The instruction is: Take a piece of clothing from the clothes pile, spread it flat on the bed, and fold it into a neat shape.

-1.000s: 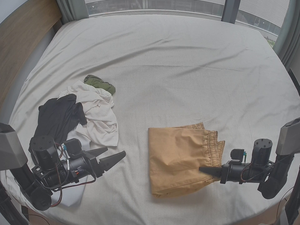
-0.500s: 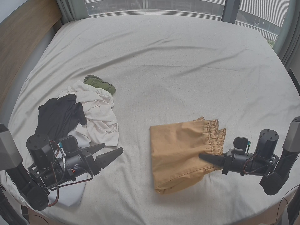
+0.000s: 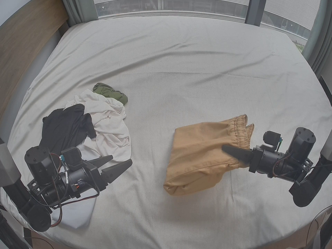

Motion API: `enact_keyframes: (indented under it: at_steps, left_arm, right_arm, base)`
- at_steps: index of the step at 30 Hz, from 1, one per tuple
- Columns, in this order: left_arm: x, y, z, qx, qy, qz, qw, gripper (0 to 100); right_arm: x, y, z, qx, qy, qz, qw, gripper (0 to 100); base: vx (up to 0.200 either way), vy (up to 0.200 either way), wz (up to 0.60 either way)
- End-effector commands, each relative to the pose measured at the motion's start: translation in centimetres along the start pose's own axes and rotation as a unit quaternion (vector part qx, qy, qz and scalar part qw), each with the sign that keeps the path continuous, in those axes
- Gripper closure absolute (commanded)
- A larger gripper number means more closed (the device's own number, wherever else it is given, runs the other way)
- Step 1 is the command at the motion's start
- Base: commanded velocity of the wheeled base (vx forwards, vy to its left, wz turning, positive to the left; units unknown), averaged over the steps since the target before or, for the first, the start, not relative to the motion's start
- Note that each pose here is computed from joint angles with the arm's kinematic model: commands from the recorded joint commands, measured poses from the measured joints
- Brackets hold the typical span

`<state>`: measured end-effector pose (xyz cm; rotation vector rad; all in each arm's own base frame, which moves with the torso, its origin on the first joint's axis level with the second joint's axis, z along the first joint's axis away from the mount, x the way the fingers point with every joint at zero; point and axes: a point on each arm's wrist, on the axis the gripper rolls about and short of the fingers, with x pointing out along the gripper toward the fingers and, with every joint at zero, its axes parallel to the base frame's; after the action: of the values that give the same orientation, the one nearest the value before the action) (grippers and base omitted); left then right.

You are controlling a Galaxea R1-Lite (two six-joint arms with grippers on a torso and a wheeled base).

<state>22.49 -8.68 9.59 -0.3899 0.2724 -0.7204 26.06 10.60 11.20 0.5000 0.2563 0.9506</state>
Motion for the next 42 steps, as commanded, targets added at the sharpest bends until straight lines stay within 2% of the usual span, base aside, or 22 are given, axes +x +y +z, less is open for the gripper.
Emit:
enact_keyframes:
  at_steps: [1,9,17,33,42]
  left_arm:
    - [0.0,0.0,-0.1,-0.001,0.001,0.0,1.0,0]
    - [0.0,0.0,-0.1,-0.002,0.004,-0.003,1.0,0]
    - [0.1,0.1,-0.1,-0.004,0.004,-0.002,1.0,0]
    - [0.2,0.3,-0.4,-0.01,0.014,-0.008,0.9998,0]
    - [0.2,0.2,-0.4,-0.01,0.014,-0.01,0.9998,0]
  right_arm:
    - [0.4,0.3,1.2,-0.014,-0.021,0.01,0.9996,100]
    - [1.5,0.2,3.1,-0.023,-0.051,0.026,0.9981,100]
    - [3.1,-1.4,4.8,-0.022,-0.075,0.027,0.9966,100]
    - [6.8,-2.3,10.2,-0.024,-0.089,0.03,0.9953,100]
    - [9.5,-5.2,12.3,-0.032,-0.104,0.025,0.9938,100]
  base:
    - [0.0,0.0,0.0]
    - [0.0,0.0,0.0]
    - [0.0,0.0,0.0]
    - [0.0,0.0,0.0]
    - [0.0,0.0,0.0]
